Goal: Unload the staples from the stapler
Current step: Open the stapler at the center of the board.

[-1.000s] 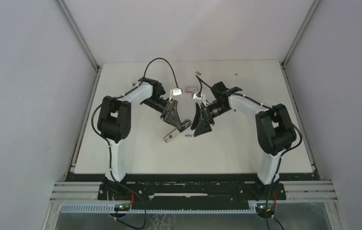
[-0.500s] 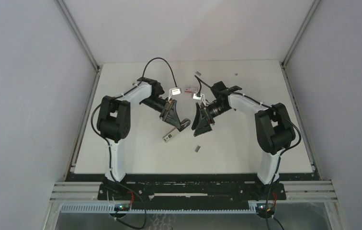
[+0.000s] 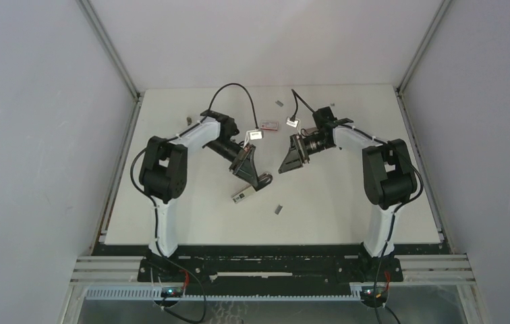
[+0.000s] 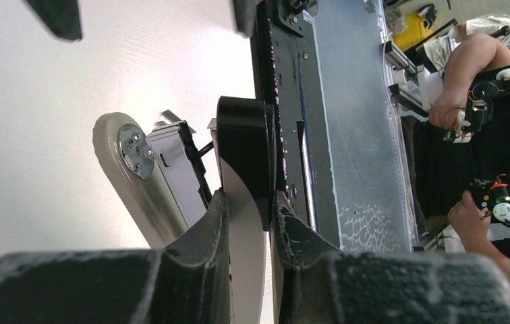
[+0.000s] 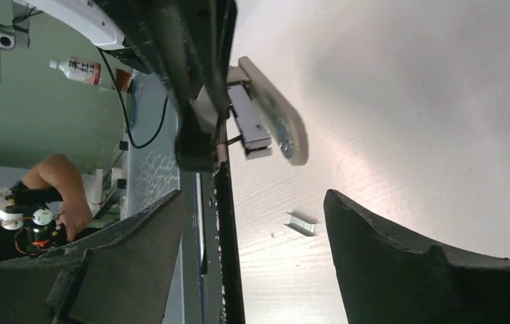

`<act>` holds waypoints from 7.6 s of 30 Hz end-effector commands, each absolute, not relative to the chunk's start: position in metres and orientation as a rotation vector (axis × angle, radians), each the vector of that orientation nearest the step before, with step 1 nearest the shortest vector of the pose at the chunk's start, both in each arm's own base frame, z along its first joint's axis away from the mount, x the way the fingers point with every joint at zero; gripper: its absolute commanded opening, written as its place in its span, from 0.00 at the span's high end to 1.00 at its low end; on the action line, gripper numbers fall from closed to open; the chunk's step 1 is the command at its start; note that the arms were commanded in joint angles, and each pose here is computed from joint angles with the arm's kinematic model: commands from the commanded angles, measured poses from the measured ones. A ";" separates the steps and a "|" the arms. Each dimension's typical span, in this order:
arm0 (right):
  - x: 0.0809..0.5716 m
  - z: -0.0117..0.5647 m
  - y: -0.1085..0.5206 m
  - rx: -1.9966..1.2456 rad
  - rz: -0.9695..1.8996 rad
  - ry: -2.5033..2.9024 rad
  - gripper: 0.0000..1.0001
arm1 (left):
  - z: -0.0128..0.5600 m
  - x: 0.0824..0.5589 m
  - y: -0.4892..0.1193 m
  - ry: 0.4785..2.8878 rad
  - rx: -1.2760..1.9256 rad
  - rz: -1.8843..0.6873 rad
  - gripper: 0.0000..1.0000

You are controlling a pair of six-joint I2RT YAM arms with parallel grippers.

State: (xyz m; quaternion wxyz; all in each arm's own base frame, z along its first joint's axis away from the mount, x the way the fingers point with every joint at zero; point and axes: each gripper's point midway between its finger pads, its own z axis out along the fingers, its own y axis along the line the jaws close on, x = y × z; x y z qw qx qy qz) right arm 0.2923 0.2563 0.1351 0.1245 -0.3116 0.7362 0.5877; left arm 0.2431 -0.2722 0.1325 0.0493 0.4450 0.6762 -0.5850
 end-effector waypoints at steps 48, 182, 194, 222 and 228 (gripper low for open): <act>0.267 0.138 0.293 -0.910 2.117 2.047 0.43 | 0.185 0.212 -0.284 1.857 1.465 -1.773 0.98; 0.361 0.093 0.215 -0.222 1.739 2.388 0.75 | 0.108 0.260 -0.176 2.257 1.294 -0.483 0.96; 0.362 0.100 0.212 -0.237 1.762 2.354 0.75 | 0.057 0.252 -0.153 2.378 1.259 -0.364 0.57; 0.358 0.069 0.209 -0.201 1.859 2.357 0.68 | 0.080 0.316 -0.287 2.159 1.343 -0.546 0.15; 0.359 0.060 0.205 -0.180 1.840 2.373 0.59 | 0.070 0.315 -0.298 2.164 1.385 -0.545 0.17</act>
